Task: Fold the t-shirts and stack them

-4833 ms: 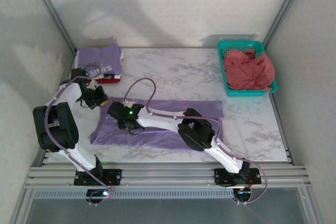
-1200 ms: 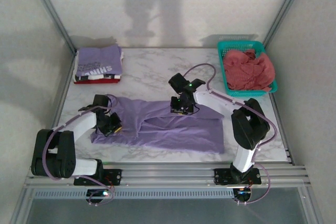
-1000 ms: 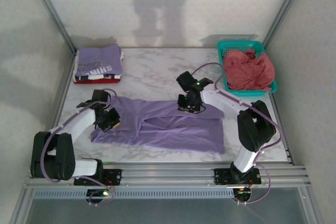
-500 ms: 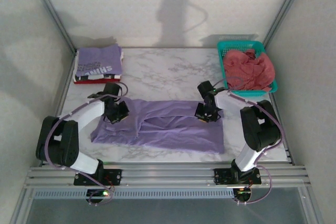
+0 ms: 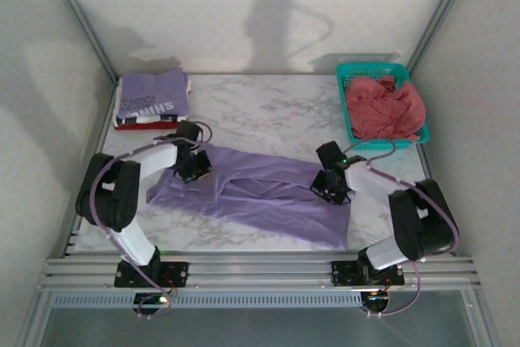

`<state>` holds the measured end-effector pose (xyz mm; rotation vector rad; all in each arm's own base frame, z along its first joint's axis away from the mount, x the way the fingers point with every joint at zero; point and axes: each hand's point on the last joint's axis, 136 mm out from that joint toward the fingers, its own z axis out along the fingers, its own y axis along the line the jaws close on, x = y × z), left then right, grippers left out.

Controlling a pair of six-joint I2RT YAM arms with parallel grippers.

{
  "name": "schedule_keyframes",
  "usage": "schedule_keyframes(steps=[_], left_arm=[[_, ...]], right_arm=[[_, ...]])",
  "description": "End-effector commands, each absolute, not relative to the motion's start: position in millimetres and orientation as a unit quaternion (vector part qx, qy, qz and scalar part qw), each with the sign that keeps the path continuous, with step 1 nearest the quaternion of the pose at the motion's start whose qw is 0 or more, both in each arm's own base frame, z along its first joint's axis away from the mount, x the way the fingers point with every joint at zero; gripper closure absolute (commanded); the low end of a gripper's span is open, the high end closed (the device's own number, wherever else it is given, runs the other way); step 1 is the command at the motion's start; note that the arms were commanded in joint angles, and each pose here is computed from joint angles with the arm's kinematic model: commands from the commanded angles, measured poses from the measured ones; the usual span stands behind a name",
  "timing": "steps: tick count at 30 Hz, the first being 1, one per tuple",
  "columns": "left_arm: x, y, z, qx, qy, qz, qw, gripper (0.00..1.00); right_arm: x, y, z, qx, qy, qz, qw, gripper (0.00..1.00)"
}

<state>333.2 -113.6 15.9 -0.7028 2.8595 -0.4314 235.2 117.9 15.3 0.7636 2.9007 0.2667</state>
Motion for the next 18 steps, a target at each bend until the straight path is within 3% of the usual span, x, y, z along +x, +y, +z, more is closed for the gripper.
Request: schedule_keyframes(steps=[1,10,18], left_arm=[[348,-127,-5,-0.213,0.965,-0.132,0.076,1.0],[441,-173,-29,-0.148,0.976,-0.133,0.086,1.0],[513,-234,-15,-0.098,0.973,-0.166,0.124,1.0]], right_arm=[[214,95,11,0.303,0.95,0.051,0.06,1.0],[205,99,14,0.28,0.957,0.059,0.042,1.0],[186,94,25,0.307,0.946,0.083,0.056,1.0]])
